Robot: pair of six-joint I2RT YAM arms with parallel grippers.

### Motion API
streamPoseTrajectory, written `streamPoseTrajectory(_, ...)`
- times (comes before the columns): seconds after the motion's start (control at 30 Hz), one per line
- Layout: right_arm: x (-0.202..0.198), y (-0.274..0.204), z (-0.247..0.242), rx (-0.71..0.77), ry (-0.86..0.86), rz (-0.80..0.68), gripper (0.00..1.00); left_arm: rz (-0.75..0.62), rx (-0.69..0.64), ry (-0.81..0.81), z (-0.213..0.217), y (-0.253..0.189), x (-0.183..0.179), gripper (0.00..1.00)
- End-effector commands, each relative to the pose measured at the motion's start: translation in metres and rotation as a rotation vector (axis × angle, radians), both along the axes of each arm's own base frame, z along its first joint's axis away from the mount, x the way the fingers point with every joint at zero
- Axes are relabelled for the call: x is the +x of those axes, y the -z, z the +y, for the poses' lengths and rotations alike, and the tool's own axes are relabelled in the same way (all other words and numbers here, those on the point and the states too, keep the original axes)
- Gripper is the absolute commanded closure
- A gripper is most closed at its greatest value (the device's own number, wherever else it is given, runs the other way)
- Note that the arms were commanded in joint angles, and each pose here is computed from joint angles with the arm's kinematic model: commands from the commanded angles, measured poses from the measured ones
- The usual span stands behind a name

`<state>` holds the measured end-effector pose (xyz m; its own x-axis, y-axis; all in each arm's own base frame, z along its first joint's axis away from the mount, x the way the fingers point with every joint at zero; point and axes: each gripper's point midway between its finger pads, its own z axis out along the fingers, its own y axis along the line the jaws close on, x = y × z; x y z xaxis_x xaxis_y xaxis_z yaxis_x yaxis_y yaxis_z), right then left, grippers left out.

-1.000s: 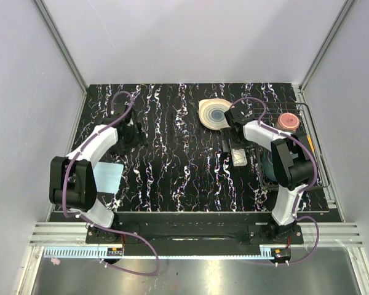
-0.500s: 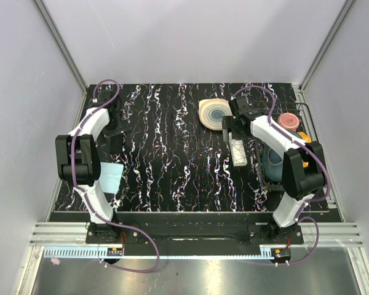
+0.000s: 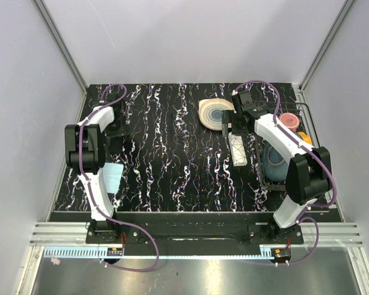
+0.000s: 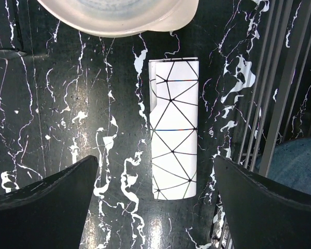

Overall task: Organize the sunglasses
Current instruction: Pick up the sunglasses case from the corner of the board.

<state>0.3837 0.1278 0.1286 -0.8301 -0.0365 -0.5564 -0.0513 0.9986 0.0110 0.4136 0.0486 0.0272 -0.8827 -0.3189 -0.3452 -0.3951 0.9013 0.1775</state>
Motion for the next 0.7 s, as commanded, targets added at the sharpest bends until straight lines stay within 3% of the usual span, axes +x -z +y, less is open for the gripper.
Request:
streamPoseTrajectory(0.0, 0.003, -0.025, 0.001, 0.039, 0.018, -0.054, 0.0, 0.006, -0.004, 0.014, 0.002, 0.008, 0.006, 0.19)
streamPoseTrajectory(0.1, 0.001, -0.017, -0.011, 0.012, 0.119, -0.049, 0.09, -0.017, -0.031, 0.01, -0.003, 0.004, 0.006, 0.36)
streamPoseTrajectory(0.13, 0.001, -0.014, -0.016, 0.003, 0.144, -0.046, 0.21, -0.024, -0.036, 0.007, -0.004, 0.002, 0.006, 0.4)
streamPoseTrajectory(0.33, -0.009, 0.02, -0.021, -0.011, 0.175, 0.038, 0.52, -0.034, -0.083, 0.023, -0.018, -0.001, 0.001, 0.71)
streamPoseTrajectory(0.47, -0.013, 0.045, -0.019, -0.017, 0.164, 0.093, 0.62, -0.052, -0.094, 0.033, -0.026, -0.008, -0.001, 0.74)
streamPoseTrajectory(0.67, -0.016, 0.077, -0.02, -0.04, 0.162, 0.156, 0.64, -0.095, -0.153, 0.097, -0.063, -0.029, -0.012, 0.75)
